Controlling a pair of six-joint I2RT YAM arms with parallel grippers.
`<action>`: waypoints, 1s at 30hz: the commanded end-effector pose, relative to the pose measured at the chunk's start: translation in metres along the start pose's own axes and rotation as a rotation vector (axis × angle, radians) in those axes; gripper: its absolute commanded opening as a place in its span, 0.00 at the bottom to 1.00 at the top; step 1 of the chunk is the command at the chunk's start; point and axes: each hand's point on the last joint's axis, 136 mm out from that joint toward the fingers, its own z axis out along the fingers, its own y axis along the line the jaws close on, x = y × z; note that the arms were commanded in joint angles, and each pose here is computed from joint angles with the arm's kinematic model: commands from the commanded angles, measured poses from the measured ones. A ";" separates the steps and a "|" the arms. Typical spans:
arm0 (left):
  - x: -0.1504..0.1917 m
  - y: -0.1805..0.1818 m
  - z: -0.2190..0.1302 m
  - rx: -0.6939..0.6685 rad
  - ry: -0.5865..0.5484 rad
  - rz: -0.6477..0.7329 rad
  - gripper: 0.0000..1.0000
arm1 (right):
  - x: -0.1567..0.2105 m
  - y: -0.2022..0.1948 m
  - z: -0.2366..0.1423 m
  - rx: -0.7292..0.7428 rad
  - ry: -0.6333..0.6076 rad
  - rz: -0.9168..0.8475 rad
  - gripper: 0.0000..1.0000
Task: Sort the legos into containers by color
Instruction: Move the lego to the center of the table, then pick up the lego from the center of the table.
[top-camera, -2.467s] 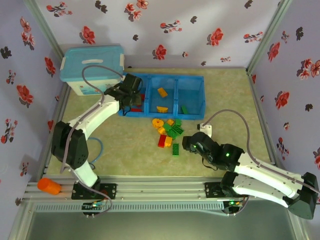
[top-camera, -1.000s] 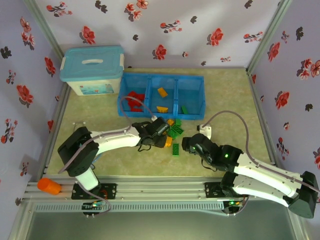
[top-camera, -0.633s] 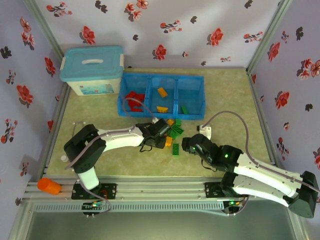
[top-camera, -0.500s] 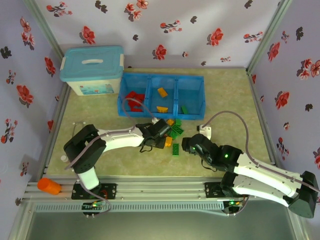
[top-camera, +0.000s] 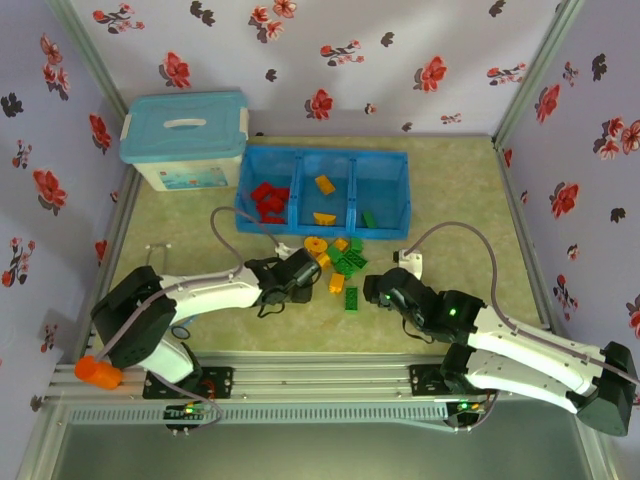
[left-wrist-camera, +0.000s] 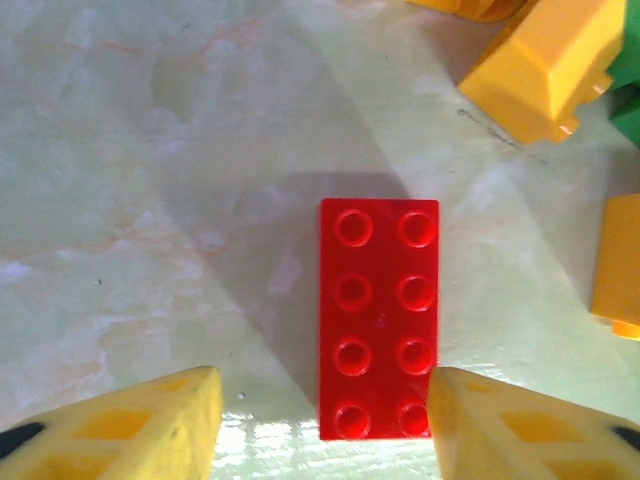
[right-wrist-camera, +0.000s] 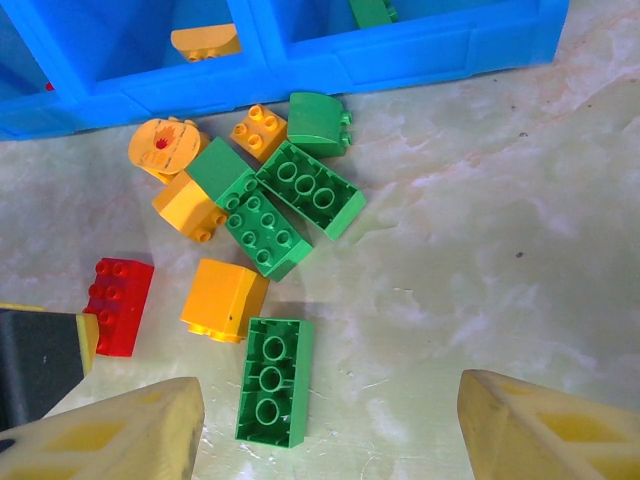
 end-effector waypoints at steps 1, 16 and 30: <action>-0.013 -0.003 -0.010 -0.008 -0.034 -0.006 0.60 | -0.003 0.000 -0.001 0.004 -0.023 0.016 0.68; 0.000 -0.016 0.020 -0.001 0.057 0.019 0.59 | 0.000 -0.003 -0.002 0.017 -0.015 0.008 0.68; -0.022 0.000 0.003 -0.018 -0.005 -0.007 0.32 | 0.006 -0.006 0.001 0.023 -0.007 0.009 0.68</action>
